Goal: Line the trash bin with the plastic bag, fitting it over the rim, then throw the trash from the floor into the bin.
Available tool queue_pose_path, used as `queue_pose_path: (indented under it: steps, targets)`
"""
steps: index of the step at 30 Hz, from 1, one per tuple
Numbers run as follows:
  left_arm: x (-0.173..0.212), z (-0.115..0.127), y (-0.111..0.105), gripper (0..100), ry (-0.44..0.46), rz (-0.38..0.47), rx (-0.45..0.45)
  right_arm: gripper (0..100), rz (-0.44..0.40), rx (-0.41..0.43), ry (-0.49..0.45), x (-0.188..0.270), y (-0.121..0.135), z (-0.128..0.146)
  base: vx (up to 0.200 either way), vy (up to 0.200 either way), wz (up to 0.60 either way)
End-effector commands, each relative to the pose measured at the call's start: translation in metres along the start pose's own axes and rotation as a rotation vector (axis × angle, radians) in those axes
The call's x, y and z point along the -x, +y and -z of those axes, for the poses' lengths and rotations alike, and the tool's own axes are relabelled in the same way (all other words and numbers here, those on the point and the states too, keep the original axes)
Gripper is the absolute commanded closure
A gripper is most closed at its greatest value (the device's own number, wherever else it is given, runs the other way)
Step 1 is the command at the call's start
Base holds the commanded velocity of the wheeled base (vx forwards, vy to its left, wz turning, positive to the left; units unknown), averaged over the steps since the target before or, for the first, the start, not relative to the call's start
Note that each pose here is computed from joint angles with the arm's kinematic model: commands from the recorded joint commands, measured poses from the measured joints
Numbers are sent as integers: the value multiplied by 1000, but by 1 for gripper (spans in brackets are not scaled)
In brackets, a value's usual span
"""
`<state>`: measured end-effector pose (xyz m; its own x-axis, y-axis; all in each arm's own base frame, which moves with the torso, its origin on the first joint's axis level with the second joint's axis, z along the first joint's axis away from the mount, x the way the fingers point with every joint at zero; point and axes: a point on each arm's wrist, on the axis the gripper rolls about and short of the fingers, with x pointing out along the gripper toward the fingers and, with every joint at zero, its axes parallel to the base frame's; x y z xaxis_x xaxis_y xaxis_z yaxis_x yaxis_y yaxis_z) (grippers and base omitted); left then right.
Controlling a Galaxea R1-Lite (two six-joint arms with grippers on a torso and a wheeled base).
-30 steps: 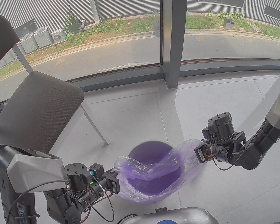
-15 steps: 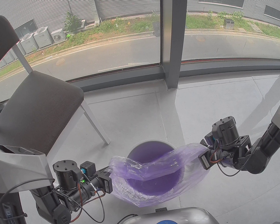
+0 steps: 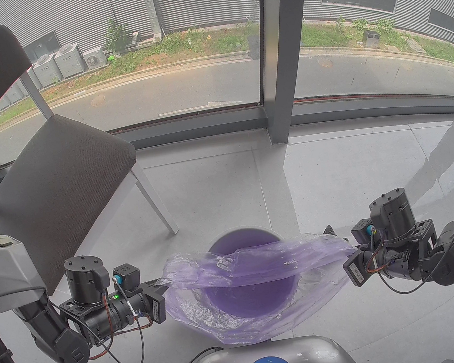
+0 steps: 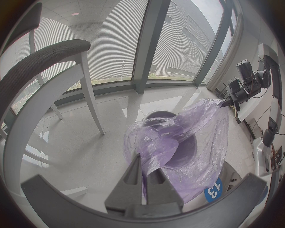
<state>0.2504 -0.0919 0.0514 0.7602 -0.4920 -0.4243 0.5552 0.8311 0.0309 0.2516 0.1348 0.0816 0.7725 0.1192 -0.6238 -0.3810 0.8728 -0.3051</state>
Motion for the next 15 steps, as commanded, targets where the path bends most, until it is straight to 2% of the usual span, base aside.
queue_pose_path:
  steps: [1,10,15]
  targets:
    - [6,-4,-1,100,-12,10,-4,100,-1,5,-4,5,-1,1,0,0,0]
    - [1,6,-4,100,34,34,0,100,-16,27,44,3,4,8,0,0,0]
    - [-3,12,-4,100,63,39,-30,100,-20,33,55,-3,6,8,0,0,0]
